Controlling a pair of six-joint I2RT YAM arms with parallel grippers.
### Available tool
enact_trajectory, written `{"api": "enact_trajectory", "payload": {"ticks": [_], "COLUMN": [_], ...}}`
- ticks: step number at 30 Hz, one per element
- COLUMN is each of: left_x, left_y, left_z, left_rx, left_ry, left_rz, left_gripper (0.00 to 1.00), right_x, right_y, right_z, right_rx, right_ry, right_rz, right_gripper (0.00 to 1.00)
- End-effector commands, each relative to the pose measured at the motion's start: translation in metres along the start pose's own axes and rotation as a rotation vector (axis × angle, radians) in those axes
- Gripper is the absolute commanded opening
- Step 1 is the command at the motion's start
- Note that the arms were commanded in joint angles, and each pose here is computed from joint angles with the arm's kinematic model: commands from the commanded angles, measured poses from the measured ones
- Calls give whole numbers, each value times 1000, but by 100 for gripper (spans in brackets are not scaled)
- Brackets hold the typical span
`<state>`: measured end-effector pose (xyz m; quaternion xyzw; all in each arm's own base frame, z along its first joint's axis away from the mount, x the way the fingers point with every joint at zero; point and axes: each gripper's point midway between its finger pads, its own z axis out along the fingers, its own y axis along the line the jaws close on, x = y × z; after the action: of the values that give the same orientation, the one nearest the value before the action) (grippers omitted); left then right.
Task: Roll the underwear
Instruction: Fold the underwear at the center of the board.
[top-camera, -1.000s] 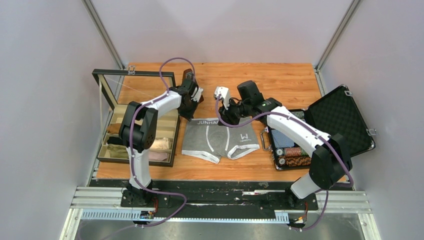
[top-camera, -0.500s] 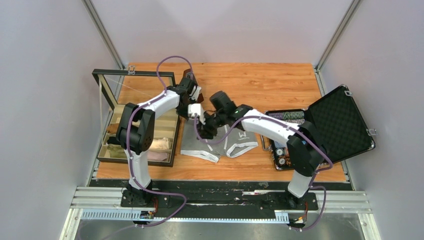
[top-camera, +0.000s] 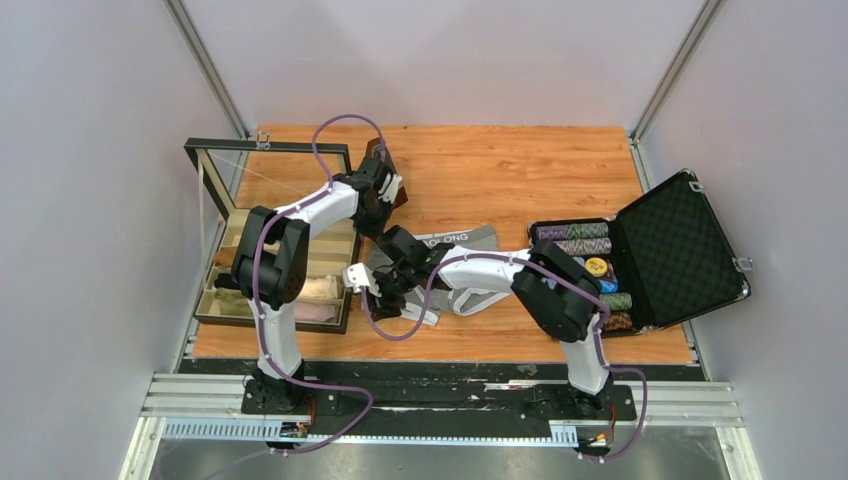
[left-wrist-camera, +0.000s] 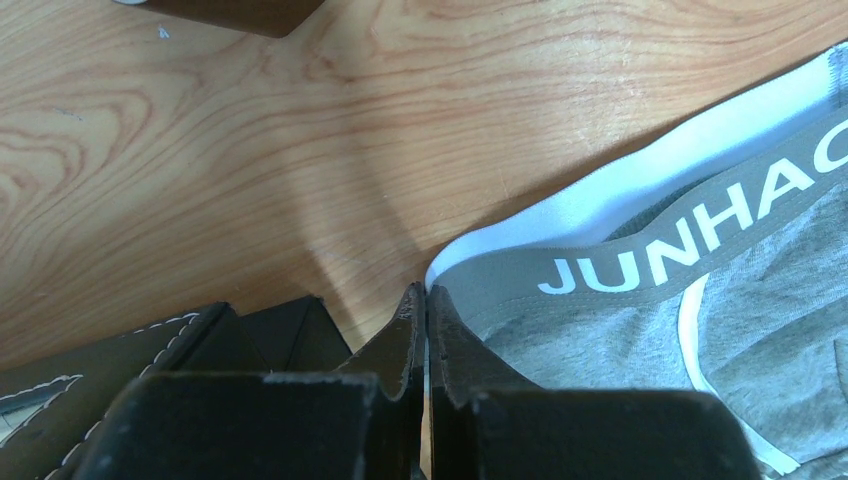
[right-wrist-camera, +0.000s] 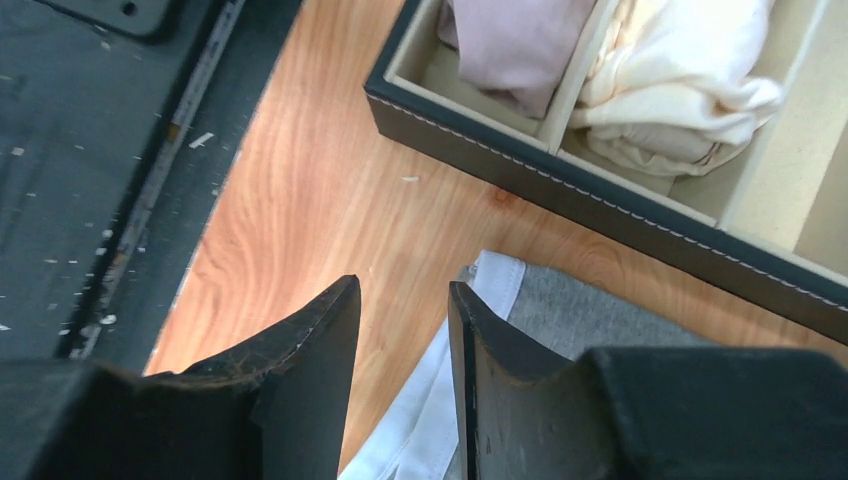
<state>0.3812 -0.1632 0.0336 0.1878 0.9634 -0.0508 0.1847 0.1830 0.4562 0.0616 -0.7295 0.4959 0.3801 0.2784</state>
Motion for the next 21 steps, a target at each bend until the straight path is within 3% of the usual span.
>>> {"api": "enact_trajectory", "payload": {"ticks": [1,21], "left_x": [-22,-20], "left_y": [-3,-4], "left_z": [-24,-23], "left_rx": [17,21], "left_ry": [-97,-90], "left_rz": [-13,-17], "left_gripper": [0,0], "right_x": [-14,0], "right_y": [-27,-43], "right_z": [11,33], "right_rx": [53,86], "right_ry": [-32,-16], "right_rz": [-92,-44], "right_gripper": [39,39]}}
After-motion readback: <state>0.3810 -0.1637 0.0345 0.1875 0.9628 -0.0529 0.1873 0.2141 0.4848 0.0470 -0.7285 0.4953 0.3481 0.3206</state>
